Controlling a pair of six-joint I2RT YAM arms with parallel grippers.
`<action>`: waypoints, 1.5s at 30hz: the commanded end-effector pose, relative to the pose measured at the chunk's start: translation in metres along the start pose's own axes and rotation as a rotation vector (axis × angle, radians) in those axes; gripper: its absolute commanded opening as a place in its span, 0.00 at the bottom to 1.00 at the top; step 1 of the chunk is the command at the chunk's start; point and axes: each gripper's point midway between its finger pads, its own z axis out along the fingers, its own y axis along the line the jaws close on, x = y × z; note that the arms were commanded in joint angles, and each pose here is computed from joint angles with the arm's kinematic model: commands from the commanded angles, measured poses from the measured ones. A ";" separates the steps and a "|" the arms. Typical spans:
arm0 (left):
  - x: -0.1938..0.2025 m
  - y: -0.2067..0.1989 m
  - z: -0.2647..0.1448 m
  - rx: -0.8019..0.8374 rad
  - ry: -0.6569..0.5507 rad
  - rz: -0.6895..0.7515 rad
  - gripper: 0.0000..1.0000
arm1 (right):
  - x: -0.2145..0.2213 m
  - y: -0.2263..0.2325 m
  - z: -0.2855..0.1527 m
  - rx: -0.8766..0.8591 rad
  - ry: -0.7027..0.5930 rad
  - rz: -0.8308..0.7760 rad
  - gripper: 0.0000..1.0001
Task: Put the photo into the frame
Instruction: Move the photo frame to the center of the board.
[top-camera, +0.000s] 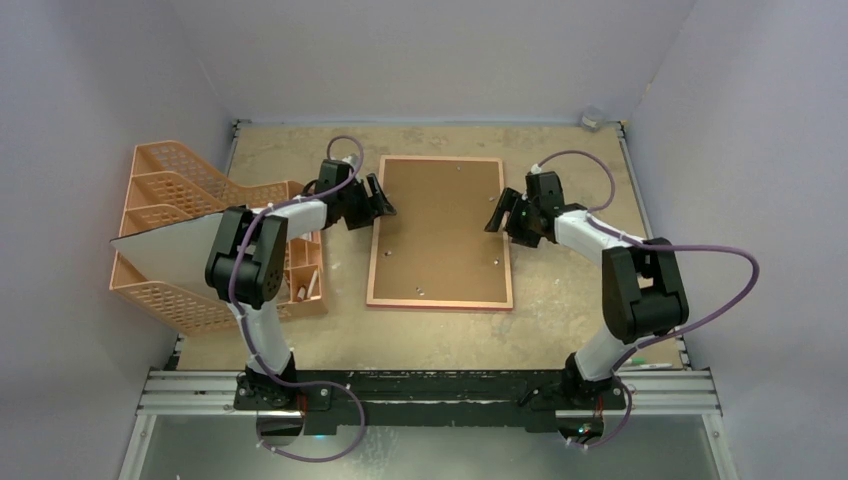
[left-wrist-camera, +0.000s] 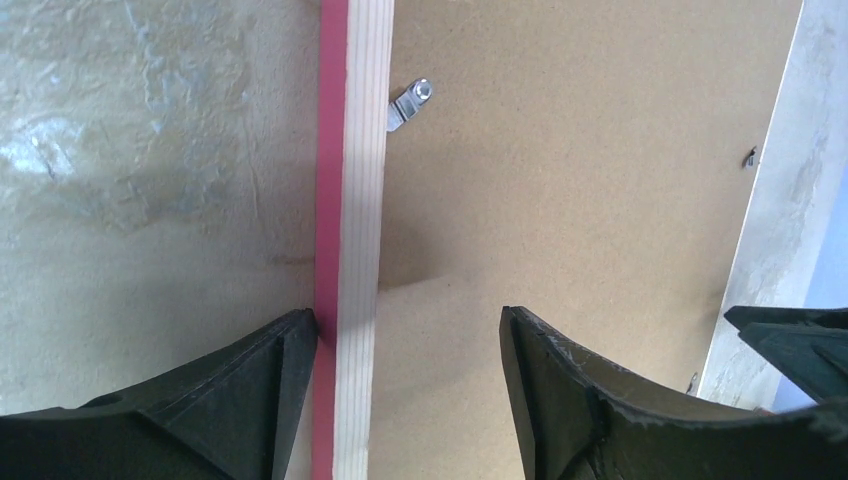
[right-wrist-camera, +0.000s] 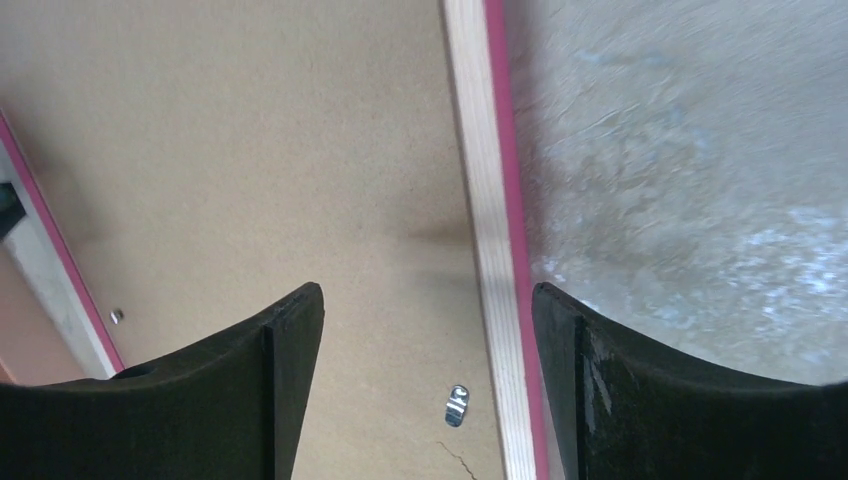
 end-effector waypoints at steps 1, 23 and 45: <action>0.019 0.020 -0.007 -0.118 0.025 -0.054 0.71 | -0.038 0.001 -0.023 0.067 -0.132 0.012 0.79; 0.048 0.024 -0.014 -0.074 0.121 0.008 0.71 | -0.053 0.013 0.018 0.030 -0.077 -0.026 0.58; 0.049 0.028 -0.004 -0.057 0.102 0.009 0.70 | -0.047 0.042 0.029 -0.134 -0.006 -0.039 0.55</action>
